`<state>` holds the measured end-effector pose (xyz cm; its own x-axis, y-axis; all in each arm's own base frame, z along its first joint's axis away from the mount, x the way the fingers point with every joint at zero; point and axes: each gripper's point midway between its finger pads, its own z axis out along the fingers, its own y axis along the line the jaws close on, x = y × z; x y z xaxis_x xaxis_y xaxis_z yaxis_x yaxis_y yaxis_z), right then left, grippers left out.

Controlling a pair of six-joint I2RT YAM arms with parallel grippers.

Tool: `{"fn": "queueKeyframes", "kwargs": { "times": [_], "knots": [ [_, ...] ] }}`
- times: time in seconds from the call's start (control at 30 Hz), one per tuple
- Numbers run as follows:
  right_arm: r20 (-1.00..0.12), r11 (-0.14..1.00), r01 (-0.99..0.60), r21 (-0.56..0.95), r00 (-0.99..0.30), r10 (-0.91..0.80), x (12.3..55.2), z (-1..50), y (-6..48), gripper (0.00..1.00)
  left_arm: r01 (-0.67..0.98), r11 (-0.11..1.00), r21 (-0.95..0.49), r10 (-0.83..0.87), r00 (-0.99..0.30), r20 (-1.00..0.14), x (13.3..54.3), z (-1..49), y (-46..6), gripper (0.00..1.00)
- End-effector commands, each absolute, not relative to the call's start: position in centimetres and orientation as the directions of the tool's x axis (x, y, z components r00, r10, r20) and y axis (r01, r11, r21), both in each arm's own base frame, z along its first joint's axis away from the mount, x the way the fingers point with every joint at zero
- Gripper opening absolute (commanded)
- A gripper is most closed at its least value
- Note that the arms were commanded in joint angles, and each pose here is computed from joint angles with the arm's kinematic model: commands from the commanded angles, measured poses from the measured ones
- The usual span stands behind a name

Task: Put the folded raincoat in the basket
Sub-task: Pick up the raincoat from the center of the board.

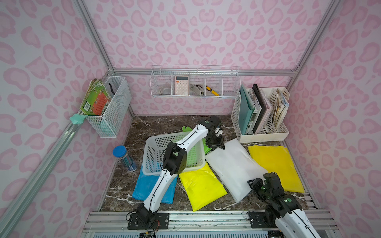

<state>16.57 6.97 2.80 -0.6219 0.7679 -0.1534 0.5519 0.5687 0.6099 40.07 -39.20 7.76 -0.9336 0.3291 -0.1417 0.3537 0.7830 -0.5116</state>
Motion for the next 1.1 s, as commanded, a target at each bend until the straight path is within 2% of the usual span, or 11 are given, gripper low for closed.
{"fn": "queueKeyframes", "kwargs": {
  "times": [0.0, 0.07, 0.17, 0.3, 0.37, 0.53, 0.7, 0.87, 1.0, 1.03, 1.07],
  "knots": [
    [-0.145, 0.584, 0.537, 0.609, -0.649, 0.747, 16.2, 3.8, 7.3, 0.27, 0.363, 0.784, -0.503, 0.340, -0.930, -0.142, 40.2, 7.2, -39.1, 0.61],
    [-0.185, 0.620, 0.516, 0.591, -0.662, 0.727, 16.4, 5.0, 6.8, 0.11, 0.369, 0.779, -0.507, 0.341, -0.928, -0.152, 40.3, 7.4, -39.2, 0.63],
    [-0.228, 0.690, 0.500, 0.523, -0.698, 0.679, 16.4, 5.7, 6.0, 0.00, 0.377, 0.769, -0.517, 0.342, -0.925, -0.167, 40.5, 7.5, -39.6, 0.70],
    [-0.254, 0.757, 0.481, 0.443, -0.742, 0.620, 16.8, 5.9, 5.0, 0.00, 0.373, 0.755, -0.540, 0.340, -0.926, -0.165, 40.5, 7.4, -40.0, 0.75],
    [-0.213, 0.762, 0.493, 0.420, -0.763, 0.611, 16.6, 5.1, 5.0, 0.03, 0.366, 0.745, -0.559, 0.340, -0.928, -0.154, 40.3, 7.1, -40.5, 0.76],
    [-0.190, 0.769, 0.496, 0.404, -0.776, 0.601, 16.4, 4.6, 5.0, 0.05, 0.368, 0.741, -0.561, 0.357, -0.925, -0.134, 39.6, 5.8, -41.2, 0.77],
    [-0.204, 0.769, 0.482, 0.419, -0.776, 0.597, 16.6, 4.9, 5.1, 0.05, 0.372, 0.784, -0.497, 0.351, -0.926, -0.139, 40.2, 3.7, -41.0, 0.82],
    [-0.198, 0.775, 0.471, 0.421, -0.786, 0.586, 16.6, 4.8, 5.3, 0.05, 0.394, 0.854, -0.340, 0.361, -0.919, -0.157, 41.0, 1.8, -39.2, 0.85],
    [-0.194, 0.775, 0.469, 0.424, -0.788, 0.584, 16.6, 4.8, 5.4, 0.05, 0.393, 0.857, -0.333, 0.353, -0.919, -0.175, 41.4, 1.6, -39.4, 0.89],
    [-0.198, 0.774, 0.467, 0.427, -0.787, 0.584, 16.7, 4.9, 5.4, 0.06, 0.393, 0.853, -0.344, 0.354, -0.919, -0.174, 41.3, 1.4, -39.7, 0.95],
    [-0.199, 0.773, 0.467, 0.428, -0.786, 0.585, 16.7, 4.9, 5.4, 0.06, 0.392, 0.841, -0.373, 0.358, -0.920, -0.160, 40.9, 1.2, -40.1, 0.95]
  ]
}}
